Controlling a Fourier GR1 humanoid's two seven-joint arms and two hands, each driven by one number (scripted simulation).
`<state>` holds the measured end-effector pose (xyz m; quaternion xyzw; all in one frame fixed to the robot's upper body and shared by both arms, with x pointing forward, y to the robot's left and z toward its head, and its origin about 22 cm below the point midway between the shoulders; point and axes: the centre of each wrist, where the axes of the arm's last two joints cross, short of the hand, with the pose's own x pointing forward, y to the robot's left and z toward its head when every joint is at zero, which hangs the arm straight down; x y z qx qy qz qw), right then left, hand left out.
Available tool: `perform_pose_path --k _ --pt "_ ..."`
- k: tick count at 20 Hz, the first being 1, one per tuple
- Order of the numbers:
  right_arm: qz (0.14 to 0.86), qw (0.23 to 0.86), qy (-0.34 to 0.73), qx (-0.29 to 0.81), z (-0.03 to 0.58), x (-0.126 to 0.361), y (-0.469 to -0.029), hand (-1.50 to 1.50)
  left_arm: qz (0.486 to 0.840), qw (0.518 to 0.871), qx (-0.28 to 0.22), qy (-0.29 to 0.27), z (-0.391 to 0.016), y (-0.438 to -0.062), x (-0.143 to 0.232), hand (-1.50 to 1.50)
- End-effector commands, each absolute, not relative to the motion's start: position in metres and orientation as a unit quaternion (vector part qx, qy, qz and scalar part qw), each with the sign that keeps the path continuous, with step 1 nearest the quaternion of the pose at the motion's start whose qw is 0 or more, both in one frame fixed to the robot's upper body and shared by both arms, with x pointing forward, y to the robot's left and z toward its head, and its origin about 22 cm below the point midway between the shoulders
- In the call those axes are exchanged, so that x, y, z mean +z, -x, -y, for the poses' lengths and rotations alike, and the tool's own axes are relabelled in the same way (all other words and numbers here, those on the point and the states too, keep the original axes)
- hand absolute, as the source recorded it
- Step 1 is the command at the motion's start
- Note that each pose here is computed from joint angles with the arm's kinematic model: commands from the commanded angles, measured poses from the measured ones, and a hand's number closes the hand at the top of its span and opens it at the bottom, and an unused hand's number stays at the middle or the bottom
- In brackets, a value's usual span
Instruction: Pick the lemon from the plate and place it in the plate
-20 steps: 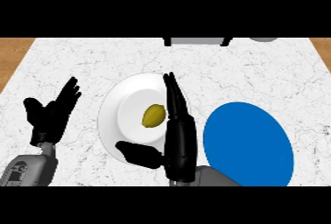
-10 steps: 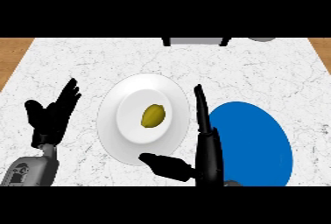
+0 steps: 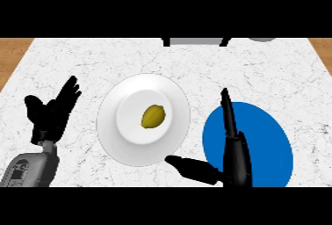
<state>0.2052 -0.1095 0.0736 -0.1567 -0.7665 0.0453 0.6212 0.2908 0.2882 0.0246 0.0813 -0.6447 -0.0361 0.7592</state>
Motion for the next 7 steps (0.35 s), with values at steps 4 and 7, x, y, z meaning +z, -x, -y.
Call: perform_pose_path --k 4,7 --pt "0.750 0.634 0.179 0.057 0.139 0.054 -0.195 -1.50 0.645 0.758 -0.037 -0.087 -0.278 -0.283 0.023 0.00" --pt "0.747 0.636 0.187 0.060 0.155 0.059 -0.203 -1.50 0.649 0.756 -0.035 -0.083 -0.284 -0.279 0.018 0.00"
